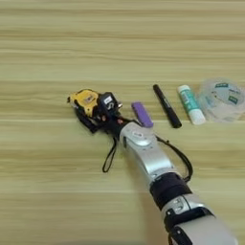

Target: Move the objects on the table

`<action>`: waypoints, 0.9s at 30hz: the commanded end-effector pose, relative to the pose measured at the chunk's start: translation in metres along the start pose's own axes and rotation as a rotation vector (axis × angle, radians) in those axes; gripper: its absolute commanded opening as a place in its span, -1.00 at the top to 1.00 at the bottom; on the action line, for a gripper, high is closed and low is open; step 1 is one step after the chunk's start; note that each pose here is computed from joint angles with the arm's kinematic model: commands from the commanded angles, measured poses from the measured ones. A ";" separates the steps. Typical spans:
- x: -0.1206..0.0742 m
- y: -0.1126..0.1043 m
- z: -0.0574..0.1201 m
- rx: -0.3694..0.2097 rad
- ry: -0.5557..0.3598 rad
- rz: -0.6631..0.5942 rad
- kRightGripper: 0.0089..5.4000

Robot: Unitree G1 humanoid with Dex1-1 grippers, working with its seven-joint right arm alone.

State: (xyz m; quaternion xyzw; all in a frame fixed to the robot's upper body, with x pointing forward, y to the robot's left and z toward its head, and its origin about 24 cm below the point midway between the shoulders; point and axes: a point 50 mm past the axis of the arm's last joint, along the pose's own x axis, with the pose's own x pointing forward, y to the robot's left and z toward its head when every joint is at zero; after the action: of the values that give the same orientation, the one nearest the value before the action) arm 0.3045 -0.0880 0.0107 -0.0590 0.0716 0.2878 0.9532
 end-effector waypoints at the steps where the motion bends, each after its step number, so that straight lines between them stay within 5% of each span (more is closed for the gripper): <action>1: 0.011 -0.021 0.033 -0.075 -0.093 -0.083 -0.51; 23: 0.006 -0.039 0.017 -0.064 -0.009 -0.175 -0.51; 27: 0.006 -0.038 0.017 -0.065 -0.010 -0.170 -0.73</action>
State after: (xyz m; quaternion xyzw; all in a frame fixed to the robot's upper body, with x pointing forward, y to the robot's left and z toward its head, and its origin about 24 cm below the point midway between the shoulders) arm 0.3189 -0.1143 0.0061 -0.0812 0.0930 0.2098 0.9699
